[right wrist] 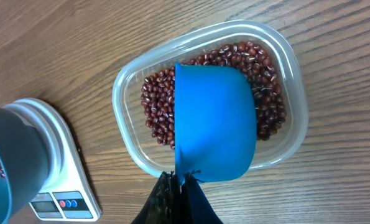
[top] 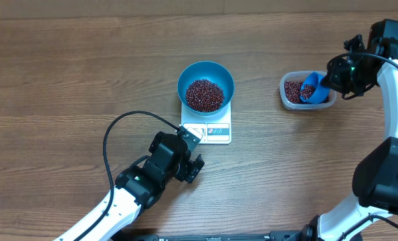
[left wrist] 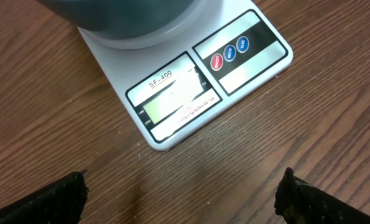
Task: Scoop item into bowl and weigh 150g on scale
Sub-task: 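Drag and tilt the scoop through the beans to fill it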
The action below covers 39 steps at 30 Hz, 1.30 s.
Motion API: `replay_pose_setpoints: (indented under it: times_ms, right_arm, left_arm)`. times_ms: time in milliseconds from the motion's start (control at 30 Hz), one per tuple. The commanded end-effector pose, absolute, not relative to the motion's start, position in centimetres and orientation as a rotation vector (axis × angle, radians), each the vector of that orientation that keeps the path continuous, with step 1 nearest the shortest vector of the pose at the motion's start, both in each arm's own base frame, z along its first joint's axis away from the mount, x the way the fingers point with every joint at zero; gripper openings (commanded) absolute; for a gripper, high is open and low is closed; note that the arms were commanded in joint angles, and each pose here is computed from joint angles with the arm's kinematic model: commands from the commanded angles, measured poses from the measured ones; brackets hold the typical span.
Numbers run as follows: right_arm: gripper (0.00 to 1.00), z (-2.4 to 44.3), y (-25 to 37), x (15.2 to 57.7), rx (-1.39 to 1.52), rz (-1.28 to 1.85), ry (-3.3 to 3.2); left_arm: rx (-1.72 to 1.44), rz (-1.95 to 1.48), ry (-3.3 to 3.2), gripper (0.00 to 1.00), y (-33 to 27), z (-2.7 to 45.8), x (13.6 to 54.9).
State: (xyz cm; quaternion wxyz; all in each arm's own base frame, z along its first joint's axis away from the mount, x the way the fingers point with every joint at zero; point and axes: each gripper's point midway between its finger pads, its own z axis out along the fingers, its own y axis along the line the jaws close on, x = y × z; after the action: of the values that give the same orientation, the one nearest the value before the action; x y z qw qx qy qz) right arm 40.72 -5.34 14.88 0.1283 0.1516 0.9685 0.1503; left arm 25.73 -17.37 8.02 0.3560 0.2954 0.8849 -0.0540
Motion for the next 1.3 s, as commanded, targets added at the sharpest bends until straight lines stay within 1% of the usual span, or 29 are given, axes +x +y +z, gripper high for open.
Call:
replay_pose_setpoints:
  times_ms: [0, 167, 467, 633, 767, 967, 1267]
  right_arm:
    - [0.04, 15.6, -5.2, 41.3, 0.359, 0.317, 2.818]
    - [0.04, 15.2, -4.2, 41.4, 0.269, 0.1, 2.856]
    - [0.04, 14.5, -4.4, 41.5, 0.212, -0.143, 2.862]
    - [0.04, 13.6, -4.4, 41.6, 0.211, -0.145, 2.883]
    - [0.04, 11.1, -3.9, 41.6, 0.191, -0.15, 2.948]
    - [0.04, 11.0, -2.5, 41.7, 0.15, -0.138, 2.952]
    - [0.04, 11.0, 0.4, 41.6, 0.145, 0.158, 2.965]
  left_arm:
    - [0.736, -0.137, 2.266, 1.0, -17.5, 9.0, 26.4]
    - [0.736, -0.137, 2.266, 0.99, -17.5, 9.0, 26.4]
    - [0.736, -0.137, 2.266, 1.0, -17.5, 9.0, 26.4]
    - [0.736, -0.137, 2.266, 1.0, -17.5, 9.0, 26.4]
    - [0.736, -0.137, 2.266, 1.0, -17.5, 9.0, 26.4]
    - [0.736, -0.137, 2.266, 1.0, -17.5, 9.0, 26.4]
    - [0.736, -0.137, 2.266, 1.0, -17.5, 9.0, 26.4]
